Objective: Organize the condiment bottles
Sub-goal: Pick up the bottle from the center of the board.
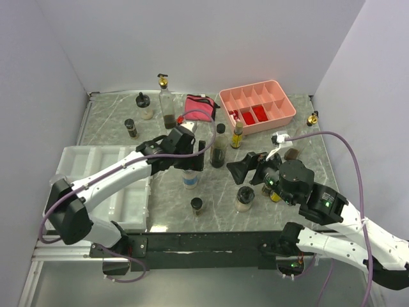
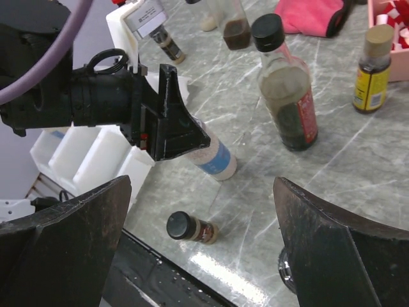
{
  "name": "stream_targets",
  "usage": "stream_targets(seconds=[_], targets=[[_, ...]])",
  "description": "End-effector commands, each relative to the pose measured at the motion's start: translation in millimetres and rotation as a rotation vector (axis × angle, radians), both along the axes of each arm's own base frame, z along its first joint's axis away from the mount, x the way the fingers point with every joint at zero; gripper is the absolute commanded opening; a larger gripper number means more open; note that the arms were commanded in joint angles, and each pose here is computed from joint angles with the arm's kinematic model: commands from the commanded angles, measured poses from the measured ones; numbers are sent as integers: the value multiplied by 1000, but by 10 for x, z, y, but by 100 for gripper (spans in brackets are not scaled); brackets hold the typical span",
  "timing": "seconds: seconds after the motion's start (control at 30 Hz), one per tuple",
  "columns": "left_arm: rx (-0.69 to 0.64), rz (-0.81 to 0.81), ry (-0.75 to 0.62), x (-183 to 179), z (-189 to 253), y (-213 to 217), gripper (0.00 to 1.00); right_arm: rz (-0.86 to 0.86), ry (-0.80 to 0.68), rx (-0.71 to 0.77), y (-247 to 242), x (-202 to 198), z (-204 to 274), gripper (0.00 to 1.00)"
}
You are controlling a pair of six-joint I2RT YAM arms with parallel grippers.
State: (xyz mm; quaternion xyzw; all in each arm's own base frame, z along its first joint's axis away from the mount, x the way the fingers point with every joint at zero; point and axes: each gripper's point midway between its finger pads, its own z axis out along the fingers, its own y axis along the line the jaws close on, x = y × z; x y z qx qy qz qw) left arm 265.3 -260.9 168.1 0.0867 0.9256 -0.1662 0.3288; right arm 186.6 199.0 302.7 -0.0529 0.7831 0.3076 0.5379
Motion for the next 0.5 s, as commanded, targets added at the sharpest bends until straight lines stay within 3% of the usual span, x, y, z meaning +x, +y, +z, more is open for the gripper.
stream_targets(seconds=[0.0, 0.2, 0.23, 0.3, 0.33, 0.43, 0.47], targets=[[36, 24, -11, 89, 9, -25, 98, -42, -19, -11, -83, 41, 5, 100], [74, 53, 39, 46, -157, 8, 87, -51, -22, -20, -108, 48, -1, 100], [73, 64, 42, 40, -172, 20, 81, -54, -23, -19, -114, 52, -1, 100], [73, 76, 46, 14, -205, 62, 63, -54, -22, -21, -114, 51, -14, 100], [69, 81, 47, 3, -204, 67, 40, -53, -22, -18, -111, 49, -7, 100], [64, 133, 37, -1, -168, 151, 1, -52, -11, -19, -94, 50, -31, 100], [65, 166, 7, 37, -92, 199, 1, -51, -9, -18, -87, 49, -22, 100]])
